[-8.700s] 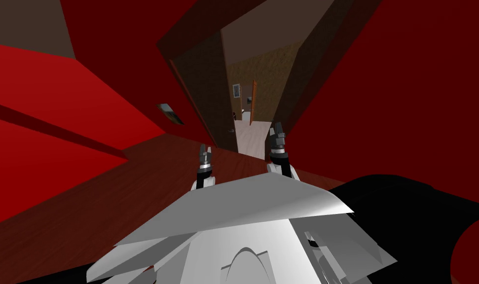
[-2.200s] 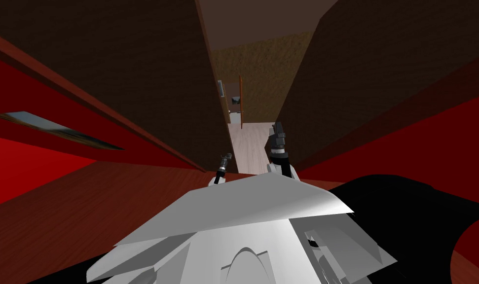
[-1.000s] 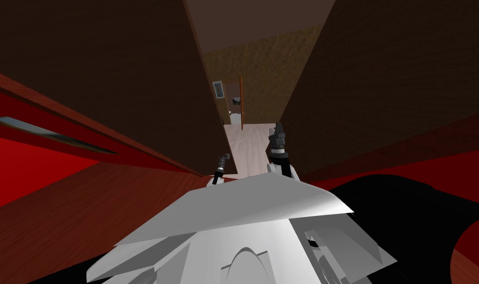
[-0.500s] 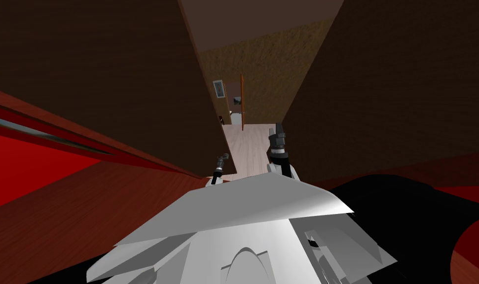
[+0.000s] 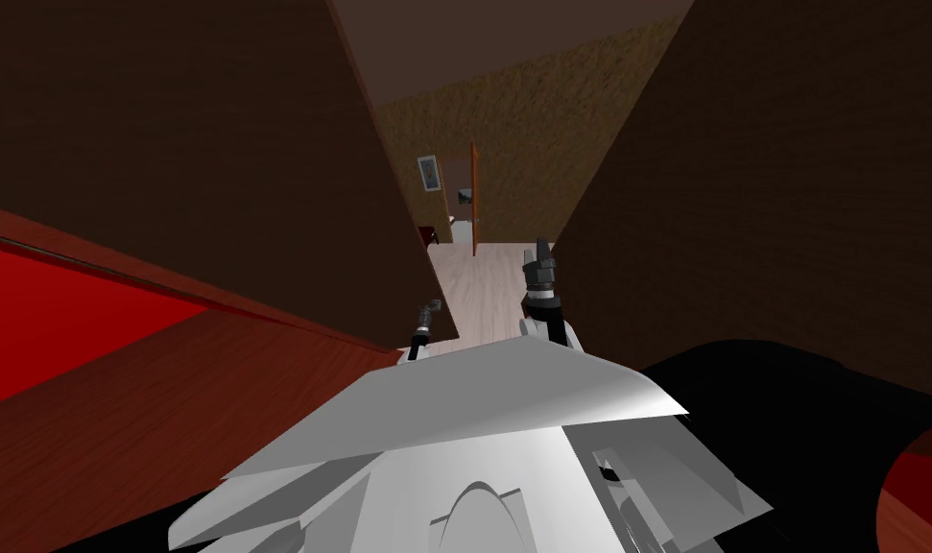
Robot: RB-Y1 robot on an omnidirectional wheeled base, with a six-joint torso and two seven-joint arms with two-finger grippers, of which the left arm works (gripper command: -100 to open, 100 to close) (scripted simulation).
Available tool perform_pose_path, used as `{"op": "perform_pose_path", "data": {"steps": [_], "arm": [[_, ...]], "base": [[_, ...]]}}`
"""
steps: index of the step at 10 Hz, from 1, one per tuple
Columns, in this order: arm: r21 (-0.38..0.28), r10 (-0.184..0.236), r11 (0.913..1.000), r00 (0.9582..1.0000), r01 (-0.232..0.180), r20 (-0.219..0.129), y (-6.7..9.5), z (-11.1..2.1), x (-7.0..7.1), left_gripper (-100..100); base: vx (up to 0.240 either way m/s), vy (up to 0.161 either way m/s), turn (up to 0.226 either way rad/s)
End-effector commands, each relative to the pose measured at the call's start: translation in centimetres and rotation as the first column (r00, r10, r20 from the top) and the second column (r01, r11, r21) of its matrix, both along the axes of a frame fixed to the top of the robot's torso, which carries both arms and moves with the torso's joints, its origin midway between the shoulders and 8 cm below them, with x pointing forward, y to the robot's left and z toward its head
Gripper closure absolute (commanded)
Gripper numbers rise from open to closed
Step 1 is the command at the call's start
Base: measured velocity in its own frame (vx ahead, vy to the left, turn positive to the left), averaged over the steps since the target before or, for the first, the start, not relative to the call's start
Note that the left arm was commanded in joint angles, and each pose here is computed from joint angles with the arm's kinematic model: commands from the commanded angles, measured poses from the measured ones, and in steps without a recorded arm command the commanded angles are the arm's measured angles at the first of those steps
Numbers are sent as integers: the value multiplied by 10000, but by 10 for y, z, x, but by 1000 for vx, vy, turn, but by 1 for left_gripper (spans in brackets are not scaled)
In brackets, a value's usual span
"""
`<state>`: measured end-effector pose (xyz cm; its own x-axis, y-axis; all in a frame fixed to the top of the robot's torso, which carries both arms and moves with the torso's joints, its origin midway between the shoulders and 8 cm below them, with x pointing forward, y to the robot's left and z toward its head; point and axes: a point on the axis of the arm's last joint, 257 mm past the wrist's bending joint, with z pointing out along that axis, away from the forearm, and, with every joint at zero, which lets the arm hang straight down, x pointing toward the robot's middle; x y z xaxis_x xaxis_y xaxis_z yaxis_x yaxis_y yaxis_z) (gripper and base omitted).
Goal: Push the door open
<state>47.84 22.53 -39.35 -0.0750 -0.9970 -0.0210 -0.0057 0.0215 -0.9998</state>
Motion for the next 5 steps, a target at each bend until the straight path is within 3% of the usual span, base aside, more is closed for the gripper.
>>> {"op": "perform_pose_path", "data": {"steps": [1, 5], "arm": [[45, 385, 9992, 9992, -385, 109, 17, 5, 4, 100], [-14, 919, 9958, 9957, -918, 105, 36, 4, 3, 100]], "base": [[131, -101, 64], [143, -108, 58]]}}
